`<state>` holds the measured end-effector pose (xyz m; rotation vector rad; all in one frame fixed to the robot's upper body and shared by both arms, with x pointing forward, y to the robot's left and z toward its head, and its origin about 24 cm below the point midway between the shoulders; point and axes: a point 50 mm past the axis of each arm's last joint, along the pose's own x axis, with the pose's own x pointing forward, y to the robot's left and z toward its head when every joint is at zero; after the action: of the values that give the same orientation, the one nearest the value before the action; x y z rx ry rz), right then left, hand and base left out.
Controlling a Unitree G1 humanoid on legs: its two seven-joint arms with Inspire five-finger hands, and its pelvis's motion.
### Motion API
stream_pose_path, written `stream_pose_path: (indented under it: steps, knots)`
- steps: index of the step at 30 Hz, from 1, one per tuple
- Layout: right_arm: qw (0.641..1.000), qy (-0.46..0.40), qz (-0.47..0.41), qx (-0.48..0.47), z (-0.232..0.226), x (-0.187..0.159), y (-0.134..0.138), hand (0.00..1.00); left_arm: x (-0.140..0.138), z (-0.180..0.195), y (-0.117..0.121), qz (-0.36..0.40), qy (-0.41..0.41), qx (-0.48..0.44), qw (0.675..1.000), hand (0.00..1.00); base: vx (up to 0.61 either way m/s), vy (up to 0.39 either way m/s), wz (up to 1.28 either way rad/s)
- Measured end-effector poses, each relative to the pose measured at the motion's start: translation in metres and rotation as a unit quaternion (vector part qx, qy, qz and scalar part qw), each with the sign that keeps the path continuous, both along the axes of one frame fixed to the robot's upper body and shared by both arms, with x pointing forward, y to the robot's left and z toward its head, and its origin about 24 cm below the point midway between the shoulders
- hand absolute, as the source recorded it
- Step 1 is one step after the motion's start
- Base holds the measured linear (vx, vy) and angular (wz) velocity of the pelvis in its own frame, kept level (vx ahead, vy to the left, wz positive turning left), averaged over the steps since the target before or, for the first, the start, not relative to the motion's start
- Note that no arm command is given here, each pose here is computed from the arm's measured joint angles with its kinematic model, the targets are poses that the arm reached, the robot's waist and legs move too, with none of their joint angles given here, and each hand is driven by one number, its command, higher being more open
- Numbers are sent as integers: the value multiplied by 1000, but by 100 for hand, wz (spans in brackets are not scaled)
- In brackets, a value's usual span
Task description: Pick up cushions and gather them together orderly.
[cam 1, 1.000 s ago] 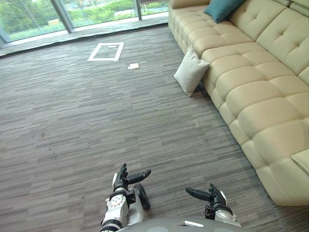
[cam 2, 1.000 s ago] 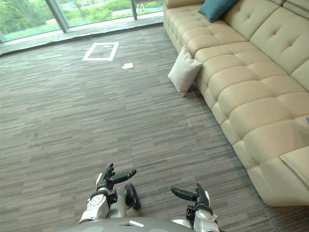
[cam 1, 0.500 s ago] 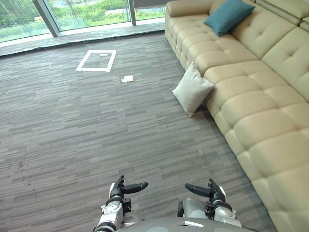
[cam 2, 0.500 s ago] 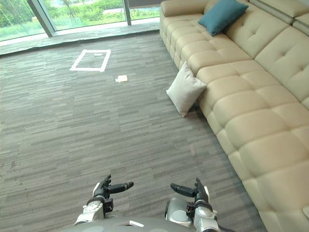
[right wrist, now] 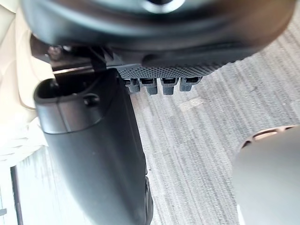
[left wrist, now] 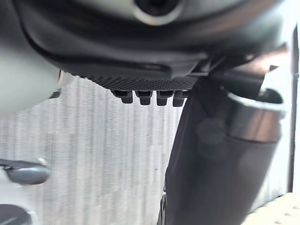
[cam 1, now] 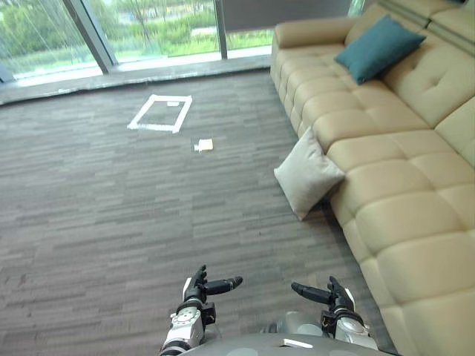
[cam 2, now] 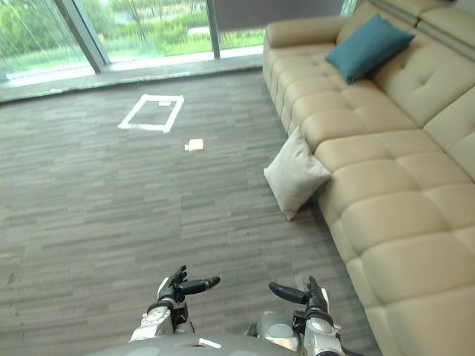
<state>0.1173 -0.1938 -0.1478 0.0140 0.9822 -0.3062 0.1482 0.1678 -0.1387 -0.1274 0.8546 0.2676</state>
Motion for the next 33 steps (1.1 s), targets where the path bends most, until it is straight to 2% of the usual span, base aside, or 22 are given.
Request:
stream_pose_path:
  steps: [8, 10, 12, 15, 19, 24, 26, 30, 33]
  knots:
    - [1000, 20, -7, 10, -4, -7, 7, 100, 10, 5, 1, 0, -21, 2, 1000, 100, 515, 191, -26]
    - [999, 22, -14, 34, -7, -8, 24, 100, 15, 6, 11, -5, -19, 16, 1000, 100, 606, 315, 8]
    - [999, 24, -22, 42, -7, -9, 26, 100, 15, 6, 15, -9, -12, 25, 1000, 100, 494, 282, 8]
    - [999, 19, -15, 37, -7, -5, 22, 100, 7, 0, 13, -23, 12, 28, 999, 100, 556, 309, 2]
    - [1000, -3, -13, 16, -2, 4, 7, 100, -10, -9, 23, -33, 56, 46, 997, 100, 450, 137, -13]
    - [1000, -17, -8, 14, 1, 12, 7, 100, -24, -13, 32, -63, 84, 65, 992, 100, 520, -76, 16]
    - [1000, -17, -1, -1, 3, 17, -3, 100, -31, -18, 23, -63, 98, 53, 992, 100, 517, -178, -34]
    - [999, -14, -29, -3, 3, 14, -12, 100, -25, -17, 13, -75, 86, 36, 993, 100, 347, -168, -29]
    - [999, -7, -29, -13, 2, 3, -16, 100, -21, -14, 14, -69, 73, 40, 994, 100, 187, -153, -12]
